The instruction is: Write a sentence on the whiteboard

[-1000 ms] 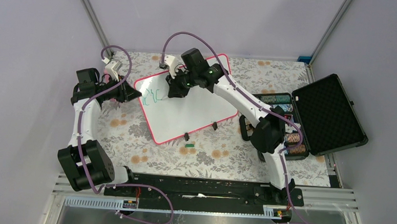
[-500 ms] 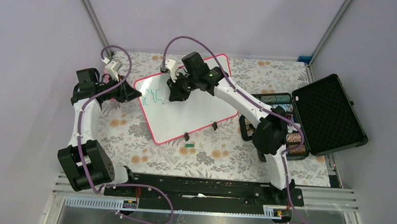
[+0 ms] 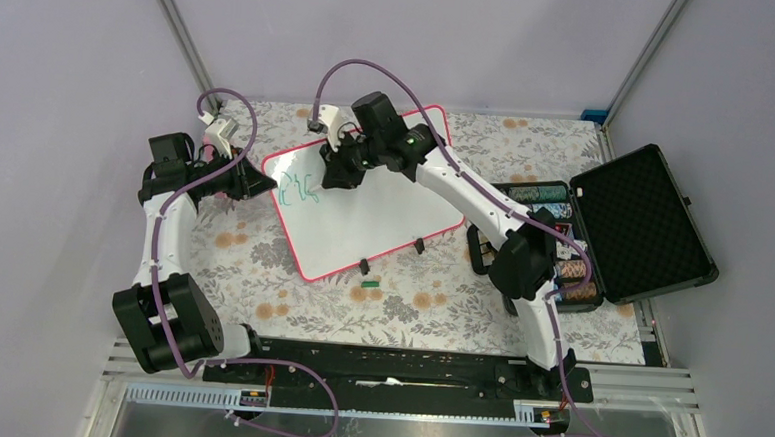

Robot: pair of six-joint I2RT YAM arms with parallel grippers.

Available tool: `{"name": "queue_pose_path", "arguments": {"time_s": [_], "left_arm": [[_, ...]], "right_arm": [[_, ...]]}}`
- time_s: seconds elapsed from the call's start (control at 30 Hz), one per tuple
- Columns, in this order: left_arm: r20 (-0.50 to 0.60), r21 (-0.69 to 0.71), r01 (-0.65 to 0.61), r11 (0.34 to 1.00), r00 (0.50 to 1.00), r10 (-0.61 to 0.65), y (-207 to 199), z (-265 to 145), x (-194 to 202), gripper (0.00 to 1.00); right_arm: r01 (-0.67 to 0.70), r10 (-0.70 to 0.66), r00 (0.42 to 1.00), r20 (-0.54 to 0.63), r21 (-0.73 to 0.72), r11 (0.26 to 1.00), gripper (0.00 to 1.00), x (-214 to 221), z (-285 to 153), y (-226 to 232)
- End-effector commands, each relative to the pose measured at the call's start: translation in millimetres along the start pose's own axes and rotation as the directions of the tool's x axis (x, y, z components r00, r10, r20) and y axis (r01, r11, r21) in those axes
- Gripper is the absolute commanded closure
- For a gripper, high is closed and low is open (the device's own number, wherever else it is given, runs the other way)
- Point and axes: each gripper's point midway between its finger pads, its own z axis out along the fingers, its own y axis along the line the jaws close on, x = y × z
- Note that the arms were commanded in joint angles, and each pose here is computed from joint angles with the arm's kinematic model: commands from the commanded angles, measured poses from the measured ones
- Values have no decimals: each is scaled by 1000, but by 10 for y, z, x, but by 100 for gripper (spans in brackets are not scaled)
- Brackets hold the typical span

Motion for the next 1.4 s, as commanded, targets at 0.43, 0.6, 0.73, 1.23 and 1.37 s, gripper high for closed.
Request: {"name": "queue_pose_path", "arguments": {"time_s": [0.43,0.6,0.73,1.23,1.37], "left_arm": [[23,43,-83,996,996,82,-142,-4,-70,100],[24,43,-83,996,996,82,-141,-4,-73,100],[24,41,-84,996,996,83,-141,-6,-75,100],[24,44,-82,996,996,81,-143,-1,-81,100],[24,45,-82,996,996,81,-142,-2,-82,100]], "right_arm": [[25,-28,998,62,51,998,100,-159,-383,-83],[25,-32,997,65,96,995,100,-203,-348,-194],[20,-27,997,66,109,994,100,-213,-314,-243],[20,-26,999,30,180,984,100,-62,-431,-453],[16,-20,1000,22,190,982,100,-9,-479,-502]]}}
